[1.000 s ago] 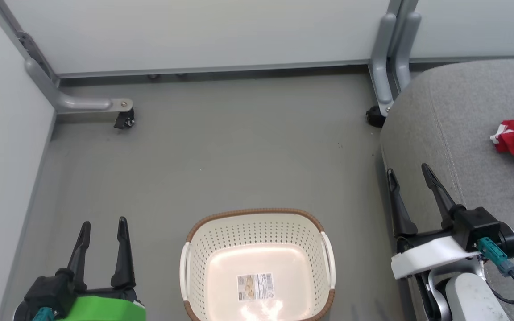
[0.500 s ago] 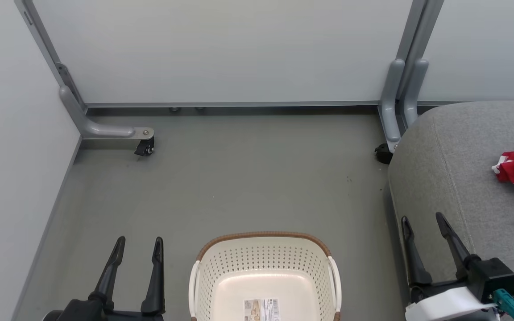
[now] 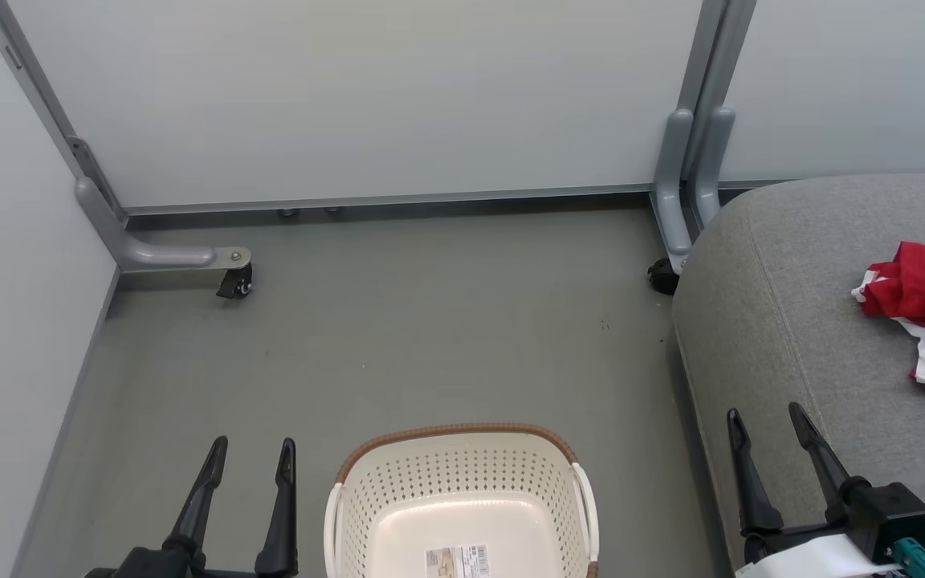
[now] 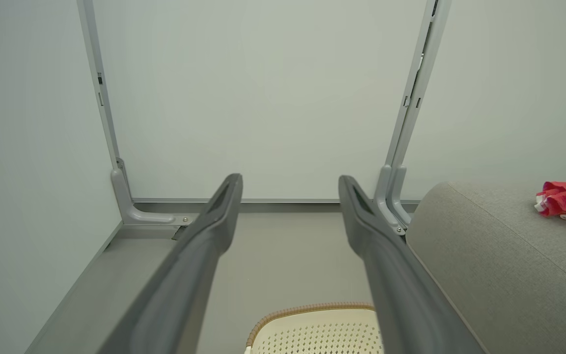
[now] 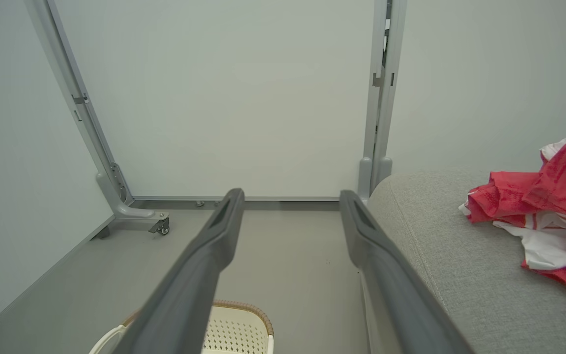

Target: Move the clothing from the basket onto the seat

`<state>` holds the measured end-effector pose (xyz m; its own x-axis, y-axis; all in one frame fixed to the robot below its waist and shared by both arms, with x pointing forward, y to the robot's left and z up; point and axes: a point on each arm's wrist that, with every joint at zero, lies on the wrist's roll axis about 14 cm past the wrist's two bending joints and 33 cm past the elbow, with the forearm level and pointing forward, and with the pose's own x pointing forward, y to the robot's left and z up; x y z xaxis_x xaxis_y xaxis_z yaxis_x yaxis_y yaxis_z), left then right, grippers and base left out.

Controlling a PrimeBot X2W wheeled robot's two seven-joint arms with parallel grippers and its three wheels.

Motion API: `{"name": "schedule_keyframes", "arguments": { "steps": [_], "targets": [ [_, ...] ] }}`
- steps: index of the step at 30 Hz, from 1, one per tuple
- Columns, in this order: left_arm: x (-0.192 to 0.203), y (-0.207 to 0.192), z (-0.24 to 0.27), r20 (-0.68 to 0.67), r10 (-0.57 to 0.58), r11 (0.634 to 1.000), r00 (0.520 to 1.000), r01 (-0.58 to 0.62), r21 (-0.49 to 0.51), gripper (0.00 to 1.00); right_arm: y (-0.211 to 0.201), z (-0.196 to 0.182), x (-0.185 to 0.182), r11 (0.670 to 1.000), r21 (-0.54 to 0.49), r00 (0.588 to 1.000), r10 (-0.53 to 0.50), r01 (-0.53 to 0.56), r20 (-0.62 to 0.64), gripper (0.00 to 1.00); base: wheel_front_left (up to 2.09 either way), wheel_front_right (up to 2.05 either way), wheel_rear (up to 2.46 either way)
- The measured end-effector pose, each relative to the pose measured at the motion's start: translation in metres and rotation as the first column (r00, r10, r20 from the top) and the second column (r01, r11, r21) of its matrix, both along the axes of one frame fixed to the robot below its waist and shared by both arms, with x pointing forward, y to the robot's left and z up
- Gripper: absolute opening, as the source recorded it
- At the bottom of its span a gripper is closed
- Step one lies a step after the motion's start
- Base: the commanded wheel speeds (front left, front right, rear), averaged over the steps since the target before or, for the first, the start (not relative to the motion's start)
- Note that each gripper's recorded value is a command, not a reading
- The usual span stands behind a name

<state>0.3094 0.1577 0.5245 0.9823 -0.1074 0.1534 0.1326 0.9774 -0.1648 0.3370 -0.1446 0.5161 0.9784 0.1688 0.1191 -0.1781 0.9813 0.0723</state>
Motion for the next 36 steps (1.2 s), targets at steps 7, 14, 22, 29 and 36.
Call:
{"name": "schedule_keyframes", "arguments": {
  "steps": [7,14,22,29,36],
  "targets": [
    [0.002,-0.006,-0.008,-0.025,-0.020,1.000,0.999,0.020,0.001,1.00,-0.006,0.000,-0.002,1.000,-0.001,1.000,-0.019,0.019,-0.001,1.00,0.00,0.00,0.00],
    [0.003,-0.008,-0.011,-0.034,-0.028,1.000,0.999,0.028,0.004,1.00,-0.009,-0.001,-0.003,1.000,-0.001,1.000,-0.028,0.028,-0.001,1.00,0.00,0.00,0.00],
    [0.001,-0.008,-0.030,-0.100,-0.028,0.999,0.995,0.025,-0.025,0.00,-0.007,-0.019,-0.005,0.999,0.037,0.997,-0.029,0.032,-0.068,0.00,0.00,0.00,0.00],
    [0.003,0.001,-0.036,-0.144,-0.008,0.987,0.990,-0.015,-0.160,0.00,-0.014,-0.024,-0.003,0.982,0.178,0.992,-0.046,0.066,-0.114,0.00,0.00,0.00,0.00],
    [0.010,0.007,-0.038,-0.167,-0.003,0.962,0.986,-0.042,-0.268,0.00,-0.019,-0.023,0.002,0.951,0.295,0.989,-0.051,0.090,-0.138,0.00,0.00,0.00,0.00]
  ]
}}
